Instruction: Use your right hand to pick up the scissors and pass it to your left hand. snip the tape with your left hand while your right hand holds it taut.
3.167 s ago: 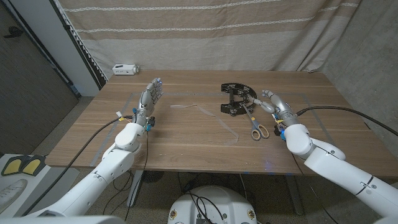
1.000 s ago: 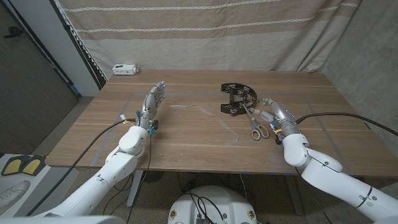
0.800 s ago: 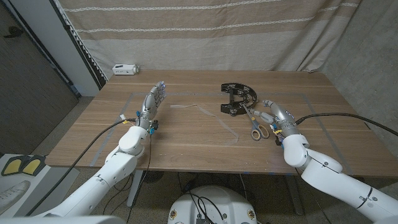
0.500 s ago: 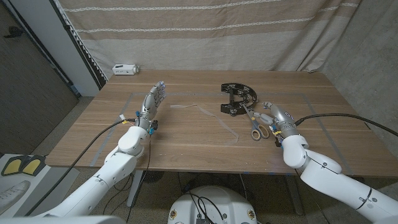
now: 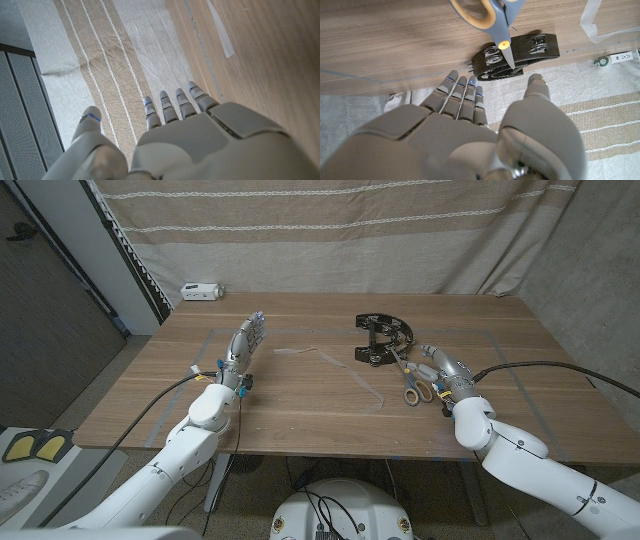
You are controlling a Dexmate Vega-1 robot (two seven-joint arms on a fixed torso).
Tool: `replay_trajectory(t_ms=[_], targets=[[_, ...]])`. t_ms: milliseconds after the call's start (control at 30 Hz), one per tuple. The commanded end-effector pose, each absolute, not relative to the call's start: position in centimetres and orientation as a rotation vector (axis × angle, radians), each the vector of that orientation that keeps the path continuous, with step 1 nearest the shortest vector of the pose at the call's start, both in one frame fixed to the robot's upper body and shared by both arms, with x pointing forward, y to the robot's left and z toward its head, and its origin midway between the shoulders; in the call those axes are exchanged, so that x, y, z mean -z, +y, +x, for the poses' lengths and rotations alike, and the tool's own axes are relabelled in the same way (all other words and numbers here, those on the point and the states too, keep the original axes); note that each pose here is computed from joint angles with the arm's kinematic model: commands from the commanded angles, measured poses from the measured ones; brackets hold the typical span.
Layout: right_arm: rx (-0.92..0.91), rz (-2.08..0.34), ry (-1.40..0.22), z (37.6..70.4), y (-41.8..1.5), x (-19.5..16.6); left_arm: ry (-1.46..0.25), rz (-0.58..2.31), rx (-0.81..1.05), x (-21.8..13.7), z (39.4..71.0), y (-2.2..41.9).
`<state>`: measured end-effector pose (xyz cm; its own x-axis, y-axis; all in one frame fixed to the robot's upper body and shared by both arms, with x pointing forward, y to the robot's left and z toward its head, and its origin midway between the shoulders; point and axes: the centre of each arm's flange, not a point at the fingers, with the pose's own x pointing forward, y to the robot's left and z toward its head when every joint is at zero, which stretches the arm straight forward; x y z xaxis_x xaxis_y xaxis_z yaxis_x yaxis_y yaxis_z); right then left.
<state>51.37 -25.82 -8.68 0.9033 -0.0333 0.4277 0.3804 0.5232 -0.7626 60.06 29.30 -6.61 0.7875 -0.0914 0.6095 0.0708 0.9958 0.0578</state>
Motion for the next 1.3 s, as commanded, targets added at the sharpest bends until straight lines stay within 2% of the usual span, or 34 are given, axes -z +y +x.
replay_trajectory(t_ms=[33,1300], targets=[[0.261,-0.985,-0.382,51.3,-25.9,8.8,-0.654,0.037,0.091,6.8,60.0,29.2],[0.186,-0.924,-0.327,52.6,-25.6,9.6,-0.65,0.029,0.087,7.5,59.6,29.3]])
